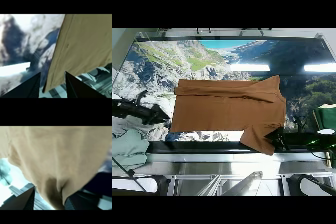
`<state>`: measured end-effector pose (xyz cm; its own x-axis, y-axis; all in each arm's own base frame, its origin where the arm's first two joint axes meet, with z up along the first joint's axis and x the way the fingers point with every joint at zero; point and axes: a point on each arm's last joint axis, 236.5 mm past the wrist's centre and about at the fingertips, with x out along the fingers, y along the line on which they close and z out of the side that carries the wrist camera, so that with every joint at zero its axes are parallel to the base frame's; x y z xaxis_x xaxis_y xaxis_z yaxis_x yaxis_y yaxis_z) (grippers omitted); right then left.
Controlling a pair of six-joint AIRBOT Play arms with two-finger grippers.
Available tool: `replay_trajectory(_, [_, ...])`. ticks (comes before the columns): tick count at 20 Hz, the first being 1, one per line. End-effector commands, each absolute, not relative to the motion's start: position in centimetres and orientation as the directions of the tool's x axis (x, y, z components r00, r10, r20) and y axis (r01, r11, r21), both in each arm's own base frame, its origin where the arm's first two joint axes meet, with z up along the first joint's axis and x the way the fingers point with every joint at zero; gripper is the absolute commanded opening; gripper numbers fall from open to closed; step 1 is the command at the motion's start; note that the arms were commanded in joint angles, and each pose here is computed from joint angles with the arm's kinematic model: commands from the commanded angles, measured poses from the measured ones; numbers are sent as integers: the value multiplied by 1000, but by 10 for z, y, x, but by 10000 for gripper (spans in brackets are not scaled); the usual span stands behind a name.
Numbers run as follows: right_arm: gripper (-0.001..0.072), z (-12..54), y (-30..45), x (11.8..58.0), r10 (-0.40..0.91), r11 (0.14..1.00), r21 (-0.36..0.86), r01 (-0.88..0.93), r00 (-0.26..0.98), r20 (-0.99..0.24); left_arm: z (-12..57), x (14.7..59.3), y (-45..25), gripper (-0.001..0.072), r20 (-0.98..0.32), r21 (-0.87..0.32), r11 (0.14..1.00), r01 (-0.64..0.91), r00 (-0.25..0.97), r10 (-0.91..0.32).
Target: Fold the shirts.
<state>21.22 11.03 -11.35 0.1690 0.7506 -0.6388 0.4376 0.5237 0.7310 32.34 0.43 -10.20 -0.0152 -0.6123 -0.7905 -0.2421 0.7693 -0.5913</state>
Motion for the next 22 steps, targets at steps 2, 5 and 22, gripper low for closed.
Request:
replay_trajectory(2, [451,-117,106,236,720,515,750,415,265,-641,-138,318,-24,332,-793,-571,787,-232,-91,-603])
replay_trajectory(5, [374,-117,107,235,723,515,752,412,262,-639,-136,316,-55,282,-752,-604,777,-180,-195,-630])
replay_trajectory(22, [28,-69,88,217,812,405,845,349,289,-508,-100,284,-38,18,-616,-669,693,-271,-320,-720])
